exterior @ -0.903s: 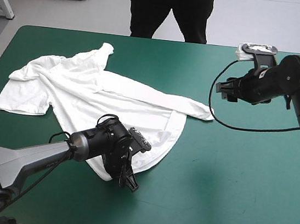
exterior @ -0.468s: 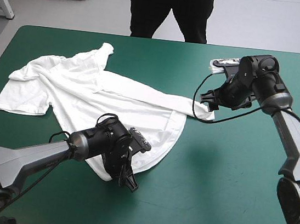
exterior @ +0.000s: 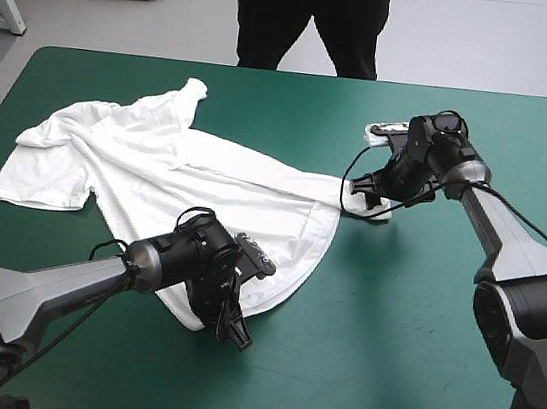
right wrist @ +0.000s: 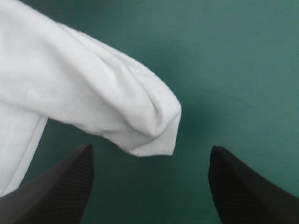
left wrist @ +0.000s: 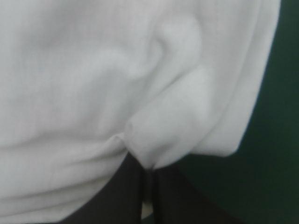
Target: Fold the cloth
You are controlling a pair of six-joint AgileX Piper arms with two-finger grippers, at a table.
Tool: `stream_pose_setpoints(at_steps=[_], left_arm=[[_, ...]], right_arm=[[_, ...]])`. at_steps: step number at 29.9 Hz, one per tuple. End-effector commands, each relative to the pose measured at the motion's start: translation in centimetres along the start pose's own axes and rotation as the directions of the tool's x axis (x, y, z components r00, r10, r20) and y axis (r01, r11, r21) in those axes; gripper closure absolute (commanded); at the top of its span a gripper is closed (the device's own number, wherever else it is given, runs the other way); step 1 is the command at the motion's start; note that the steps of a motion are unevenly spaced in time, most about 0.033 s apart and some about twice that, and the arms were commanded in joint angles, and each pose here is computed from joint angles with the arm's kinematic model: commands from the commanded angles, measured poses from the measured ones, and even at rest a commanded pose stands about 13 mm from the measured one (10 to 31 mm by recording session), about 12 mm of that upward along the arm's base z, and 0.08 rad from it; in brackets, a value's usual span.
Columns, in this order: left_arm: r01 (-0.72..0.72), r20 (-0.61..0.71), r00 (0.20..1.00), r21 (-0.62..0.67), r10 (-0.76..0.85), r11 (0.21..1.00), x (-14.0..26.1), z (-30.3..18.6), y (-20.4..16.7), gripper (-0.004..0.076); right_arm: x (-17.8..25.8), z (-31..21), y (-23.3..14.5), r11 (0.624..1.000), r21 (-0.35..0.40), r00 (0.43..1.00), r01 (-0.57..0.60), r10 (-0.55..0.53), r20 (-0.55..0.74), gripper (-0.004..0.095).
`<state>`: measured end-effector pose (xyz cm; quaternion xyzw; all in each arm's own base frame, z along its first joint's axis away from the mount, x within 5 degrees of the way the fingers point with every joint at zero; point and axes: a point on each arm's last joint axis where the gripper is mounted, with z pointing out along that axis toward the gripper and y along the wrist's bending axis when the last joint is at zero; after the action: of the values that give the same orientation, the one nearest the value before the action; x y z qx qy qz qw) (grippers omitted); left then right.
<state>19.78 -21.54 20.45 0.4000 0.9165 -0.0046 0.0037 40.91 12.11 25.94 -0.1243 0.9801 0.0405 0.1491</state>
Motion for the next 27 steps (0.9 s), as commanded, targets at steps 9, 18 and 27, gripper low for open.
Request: stream_pose_setpoints(at_steps=[9,18,27], left_arm=[[0.064,0.021,0.997,0.134,-0.068,0.989,-0.3,-0.1,-1.6,0.0733],[0.067,0.021,0.997,0.138,-0.07,0.988,-0.3,-0.1,-1.7,0.0733],[0.004,0.054,0.999,-0.071,-0.001,0.997,-0.7,-3.0,0.4,0.0733]], right_arm=[[-2.0,0.7,-0.1,0.999,0.001,0.999,-0.035,0.035,0.025,0.026],[-1.4,3.0,0.4,0.996,-0.048,0.993,-0.072,0.068,-0.092,0.0636],[-2.0,-1.4,0.7,0.997,-0.061,0.999,-0.051,0.05,-0.021,0.0925]])
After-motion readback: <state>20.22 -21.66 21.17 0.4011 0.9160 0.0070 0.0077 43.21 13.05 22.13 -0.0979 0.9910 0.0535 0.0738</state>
